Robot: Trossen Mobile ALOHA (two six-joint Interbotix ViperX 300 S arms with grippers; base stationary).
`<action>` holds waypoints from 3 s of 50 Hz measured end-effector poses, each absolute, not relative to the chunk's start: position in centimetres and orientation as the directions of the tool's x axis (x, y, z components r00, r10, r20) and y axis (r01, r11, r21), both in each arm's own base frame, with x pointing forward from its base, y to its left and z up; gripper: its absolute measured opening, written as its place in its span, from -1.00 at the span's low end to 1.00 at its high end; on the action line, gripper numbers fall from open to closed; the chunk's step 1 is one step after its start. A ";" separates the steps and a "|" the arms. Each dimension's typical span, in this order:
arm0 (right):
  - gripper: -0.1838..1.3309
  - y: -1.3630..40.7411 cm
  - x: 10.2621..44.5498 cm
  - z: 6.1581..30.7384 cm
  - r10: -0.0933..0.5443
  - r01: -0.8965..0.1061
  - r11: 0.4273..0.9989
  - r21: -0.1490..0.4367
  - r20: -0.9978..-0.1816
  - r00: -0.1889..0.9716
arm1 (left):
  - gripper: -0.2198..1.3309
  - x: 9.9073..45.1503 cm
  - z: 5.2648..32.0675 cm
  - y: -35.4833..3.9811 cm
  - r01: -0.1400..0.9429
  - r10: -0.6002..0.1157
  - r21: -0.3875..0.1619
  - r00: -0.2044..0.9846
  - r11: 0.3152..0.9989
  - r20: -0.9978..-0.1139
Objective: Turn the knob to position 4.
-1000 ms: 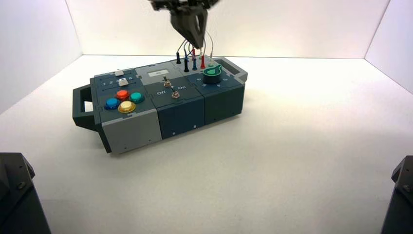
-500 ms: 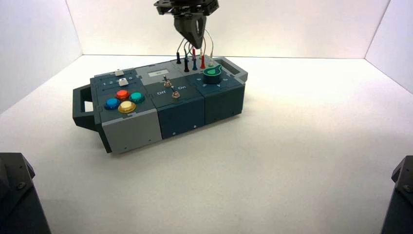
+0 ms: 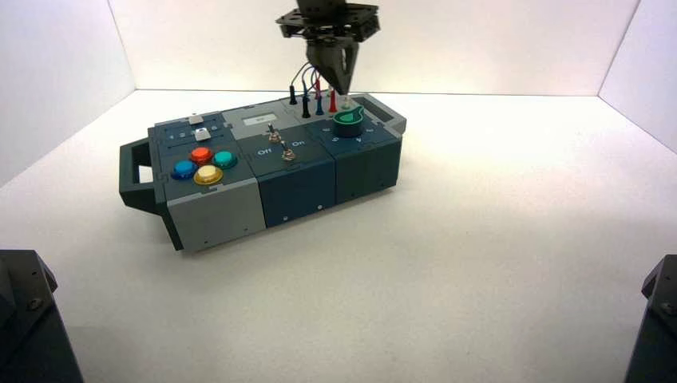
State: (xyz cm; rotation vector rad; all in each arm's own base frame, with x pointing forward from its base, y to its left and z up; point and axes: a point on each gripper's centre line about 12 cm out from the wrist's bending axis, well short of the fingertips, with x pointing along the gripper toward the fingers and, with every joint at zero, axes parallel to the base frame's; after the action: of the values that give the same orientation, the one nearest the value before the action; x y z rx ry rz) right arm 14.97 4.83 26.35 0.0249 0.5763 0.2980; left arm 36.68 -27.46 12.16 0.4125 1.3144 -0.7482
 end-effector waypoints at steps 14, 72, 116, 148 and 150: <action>-0.94 4.8 15.0 26.3 0.284 -0.271 0.957 0.106 -0.533 0.797 | -0.93 36.9 12.0 -27.3 0.694 -0.248 -0.144 0.052 0.705 -0.967; -0.95 4.8 15.0 26.4 0.284 -0.271 0.957 0.105 -0.532 0.798 | -0.93 36.6 10.4 -28.1 0.730 -0.222 -0.149 0.004 0.667 -0.975; -0.94 4.8 15.0 26.4 0.282 -0.269 0.957 0.105 -0.532 0.798 | -0.93 35.0 10.7 -29.8 0.769 -0.208 -0.162 -0.039 0.618 -0.977; -0.94 4.8 15.0 26.4 0.284 -0.271 0.957 0.105 -0.532 0.798 | -0.93 34.9 10.5 -30.2 0.779 -0.204 -0.165 -0.049 0.604 -0.978; -0.94 4.8 15.0 26.4 0.284 -0.271 0.957 0.104 -0.531 0.799 | -0.93 34.8 10.5 -30.3 0.782 -0.203 -0.166 -0.052 0.601 -0.978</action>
State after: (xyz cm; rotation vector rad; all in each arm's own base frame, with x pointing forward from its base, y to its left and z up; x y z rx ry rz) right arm 14.99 4.82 26.42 0.0238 0.5731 0.2975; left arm 34.77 -30.28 10.54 0.5335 1.4045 -0.8651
